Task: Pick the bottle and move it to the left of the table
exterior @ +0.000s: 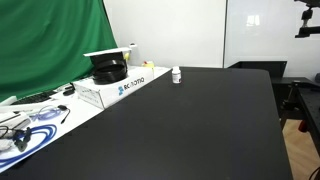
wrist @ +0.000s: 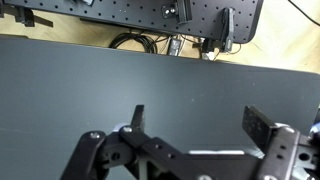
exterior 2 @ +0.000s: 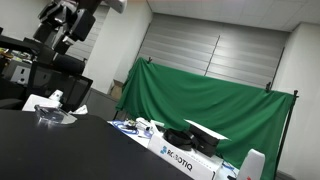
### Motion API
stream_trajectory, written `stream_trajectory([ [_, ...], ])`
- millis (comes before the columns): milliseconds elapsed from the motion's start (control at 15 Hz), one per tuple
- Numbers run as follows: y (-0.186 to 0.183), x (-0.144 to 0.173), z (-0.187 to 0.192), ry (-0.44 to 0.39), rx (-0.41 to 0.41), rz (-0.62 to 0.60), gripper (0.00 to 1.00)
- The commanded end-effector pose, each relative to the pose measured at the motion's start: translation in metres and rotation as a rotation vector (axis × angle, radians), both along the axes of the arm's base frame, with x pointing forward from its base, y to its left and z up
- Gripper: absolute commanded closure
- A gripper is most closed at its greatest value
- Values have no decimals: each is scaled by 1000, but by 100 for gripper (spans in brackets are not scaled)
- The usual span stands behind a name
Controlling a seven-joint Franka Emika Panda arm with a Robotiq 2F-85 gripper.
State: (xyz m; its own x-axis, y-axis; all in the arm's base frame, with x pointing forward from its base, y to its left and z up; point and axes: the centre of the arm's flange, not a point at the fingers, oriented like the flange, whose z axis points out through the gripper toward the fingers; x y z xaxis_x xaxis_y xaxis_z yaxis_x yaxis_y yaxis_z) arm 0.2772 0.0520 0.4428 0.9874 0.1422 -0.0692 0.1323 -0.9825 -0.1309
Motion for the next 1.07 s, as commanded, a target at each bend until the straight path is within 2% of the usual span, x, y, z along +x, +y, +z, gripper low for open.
stream_trajectory([
  [0,-25,35,-2,-40,-38,-13,0],
  [200,-76,91,-2,-99,-97,-73,0],
  [667,-185,197,7,-174,-138,-217,0],
  [933,-236,257,18,-150,-128,-306,0],
  [1000,-210,208,2,-180,-137,-280,0],
])
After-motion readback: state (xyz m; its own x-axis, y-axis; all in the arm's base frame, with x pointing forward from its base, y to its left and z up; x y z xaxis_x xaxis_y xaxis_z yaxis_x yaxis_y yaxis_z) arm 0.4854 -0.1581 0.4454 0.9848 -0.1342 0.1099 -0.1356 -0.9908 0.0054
